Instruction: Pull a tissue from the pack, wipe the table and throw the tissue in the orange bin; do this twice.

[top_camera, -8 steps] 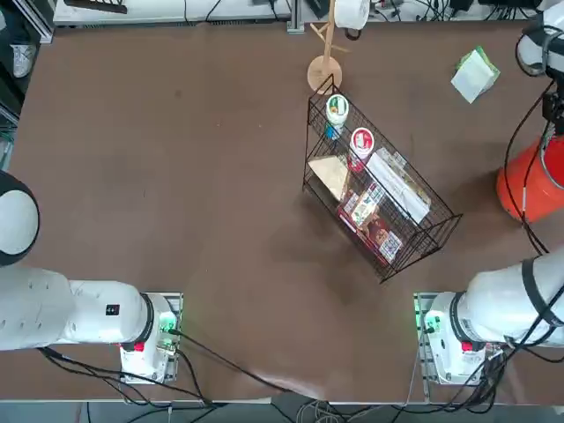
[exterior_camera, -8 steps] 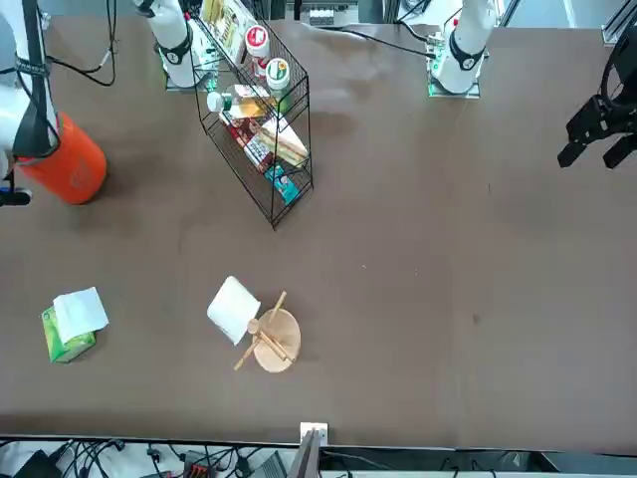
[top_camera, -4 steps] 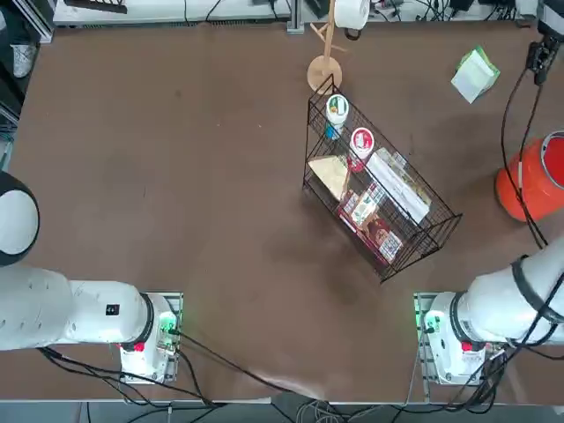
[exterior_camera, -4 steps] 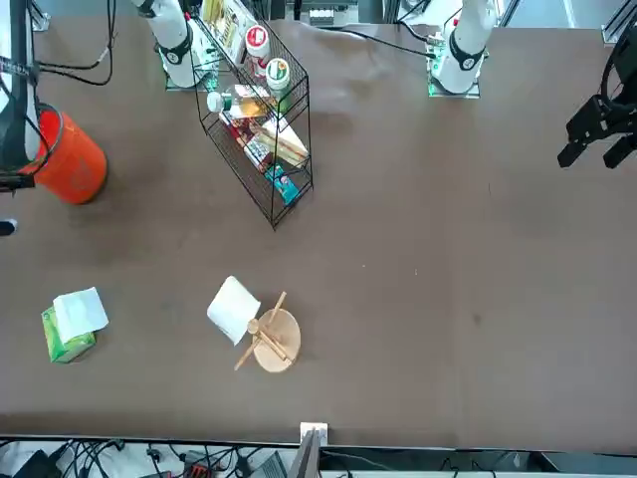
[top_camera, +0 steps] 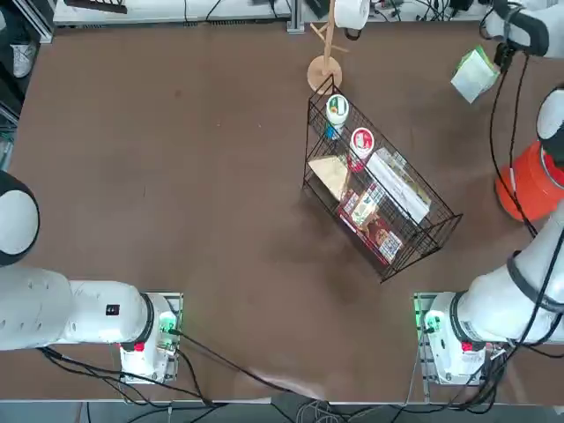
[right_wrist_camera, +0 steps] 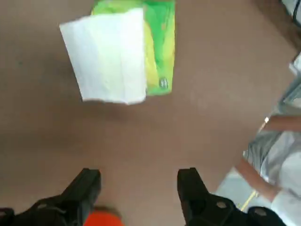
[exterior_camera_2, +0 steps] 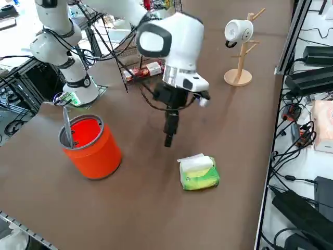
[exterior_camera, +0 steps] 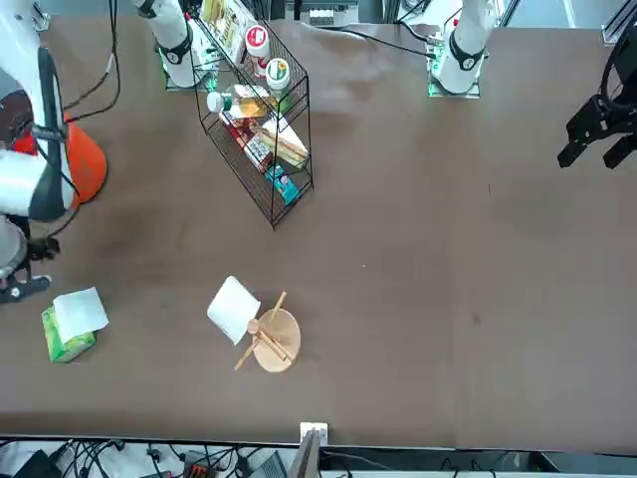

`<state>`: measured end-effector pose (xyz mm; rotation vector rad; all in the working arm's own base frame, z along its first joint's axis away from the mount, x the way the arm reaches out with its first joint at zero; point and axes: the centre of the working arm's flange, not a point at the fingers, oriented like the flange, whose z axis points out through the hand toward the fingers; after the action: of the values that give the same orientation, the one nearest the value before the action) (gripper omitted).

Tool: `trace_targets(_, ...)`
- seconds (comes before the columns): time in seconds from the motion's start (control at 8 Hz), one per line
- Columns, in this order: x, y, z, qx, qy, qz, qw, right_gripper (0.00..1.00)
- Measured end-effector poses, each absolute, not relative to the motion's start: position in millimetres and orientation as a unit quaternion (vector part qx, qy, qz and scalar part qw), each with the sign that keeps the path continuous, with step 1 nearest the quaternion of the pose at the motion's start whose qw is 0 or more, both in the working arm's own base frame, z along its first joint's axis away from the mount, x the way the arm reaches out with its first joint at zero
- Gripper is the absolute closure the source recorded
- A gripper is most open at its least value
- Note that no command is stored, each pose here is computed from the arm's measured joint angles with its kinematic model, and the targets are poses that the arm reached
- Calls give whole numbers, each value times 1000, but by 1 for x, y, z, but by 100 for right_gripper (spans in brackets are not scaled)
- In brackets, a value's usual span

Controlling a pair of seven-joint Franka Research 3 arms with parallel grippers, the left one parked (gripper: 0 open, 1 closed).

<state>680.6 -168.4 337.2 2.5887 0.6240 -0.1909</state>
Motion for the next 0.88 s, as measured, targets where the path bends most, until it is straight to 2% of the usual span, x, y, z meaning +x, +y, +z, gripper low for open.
trace_targets(0.38, 701, -159, 280, 934, 269, -18, 235, 11)
trace_targets(0.5, 704, -158, 264, 932, 278, -9, 234, 19)
trace_targets(0.88, 707, -160, 238, 924, 299, 1, 237, 26)
